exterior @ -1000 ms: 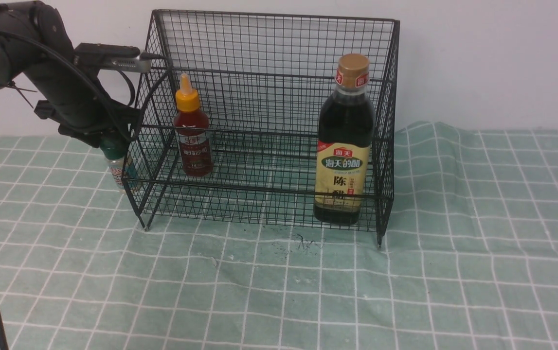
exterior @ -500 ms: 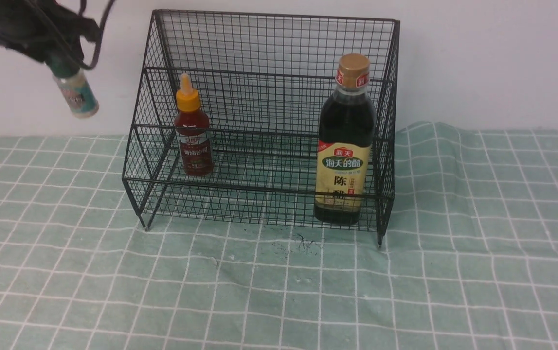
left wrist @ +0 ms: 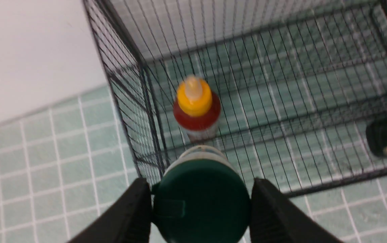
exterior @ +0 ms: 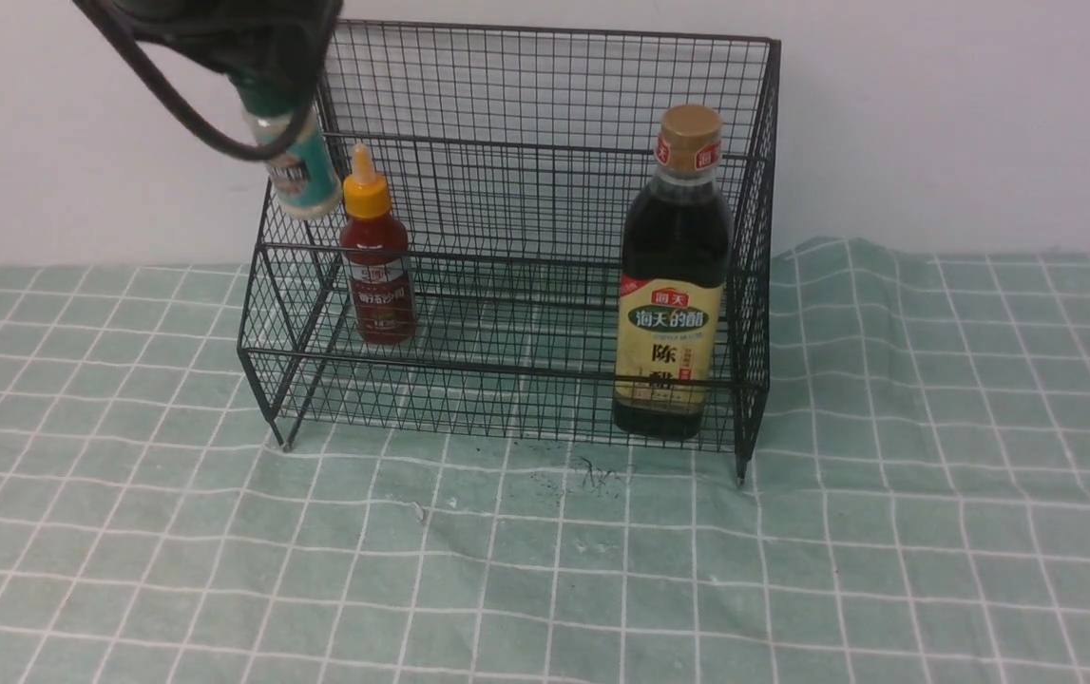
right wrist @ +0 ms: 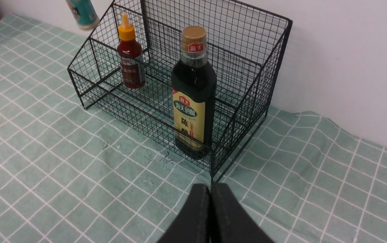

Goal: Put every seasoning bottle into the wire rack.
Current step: Use the left arm to put the condiment bottle back on the shelf

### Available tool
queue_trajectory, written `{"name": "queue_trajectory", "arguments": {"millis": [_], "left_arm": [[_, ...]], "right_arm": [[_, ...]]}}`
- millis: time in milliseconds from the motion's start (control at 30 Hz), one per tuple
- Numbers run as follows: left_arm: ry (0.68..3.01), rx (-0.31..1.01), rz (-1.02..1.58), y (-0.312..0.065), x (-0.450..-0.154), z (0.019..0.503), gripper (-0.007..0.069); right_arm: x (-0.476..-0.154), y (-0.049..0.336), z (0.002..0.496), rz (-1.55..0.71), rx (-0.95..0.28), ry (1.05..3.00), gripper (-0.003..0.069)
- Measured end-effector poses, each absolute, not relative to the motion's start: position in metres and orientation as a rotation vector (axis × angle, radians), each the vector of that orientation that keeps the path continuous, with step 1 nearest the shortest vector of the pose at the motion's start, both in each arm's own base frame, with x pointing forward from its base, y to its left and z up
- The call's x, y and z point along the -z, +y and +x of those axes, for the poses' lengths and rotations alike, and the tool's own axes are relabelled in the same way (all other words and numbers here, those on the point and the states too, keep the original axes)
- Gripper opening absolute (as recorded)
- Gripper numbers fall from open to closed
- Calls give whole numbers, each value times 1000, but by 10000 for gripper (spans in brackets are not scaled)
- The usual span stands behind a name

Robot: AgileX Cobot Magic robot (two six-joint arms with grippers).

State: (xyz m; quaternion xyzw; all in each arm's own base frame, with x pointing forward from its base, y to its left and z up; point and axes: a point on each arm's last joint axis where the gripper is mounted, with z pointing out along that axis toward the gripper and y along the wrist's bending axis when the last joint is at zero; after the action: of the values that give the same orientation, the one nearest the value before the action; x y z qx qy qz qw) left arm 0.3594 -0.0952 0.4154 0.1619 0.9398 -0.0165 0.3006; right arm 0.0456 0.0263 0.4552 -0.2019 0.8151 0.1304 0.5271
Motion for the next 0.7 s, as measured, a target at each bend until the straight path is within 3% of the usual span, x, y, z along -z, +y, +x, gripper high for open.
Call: {"name": "queue_trajectory", "arguments": {"millis": [267,700], "left_arm": [[2654,23,458,-103,-358,386,336],[2764,15,455,-112,-301,416,336]], "right_arm": [[-455,26,46,-483,-312,1948,-16],[-455,26,46,-486,-309,1947,-16]]}}
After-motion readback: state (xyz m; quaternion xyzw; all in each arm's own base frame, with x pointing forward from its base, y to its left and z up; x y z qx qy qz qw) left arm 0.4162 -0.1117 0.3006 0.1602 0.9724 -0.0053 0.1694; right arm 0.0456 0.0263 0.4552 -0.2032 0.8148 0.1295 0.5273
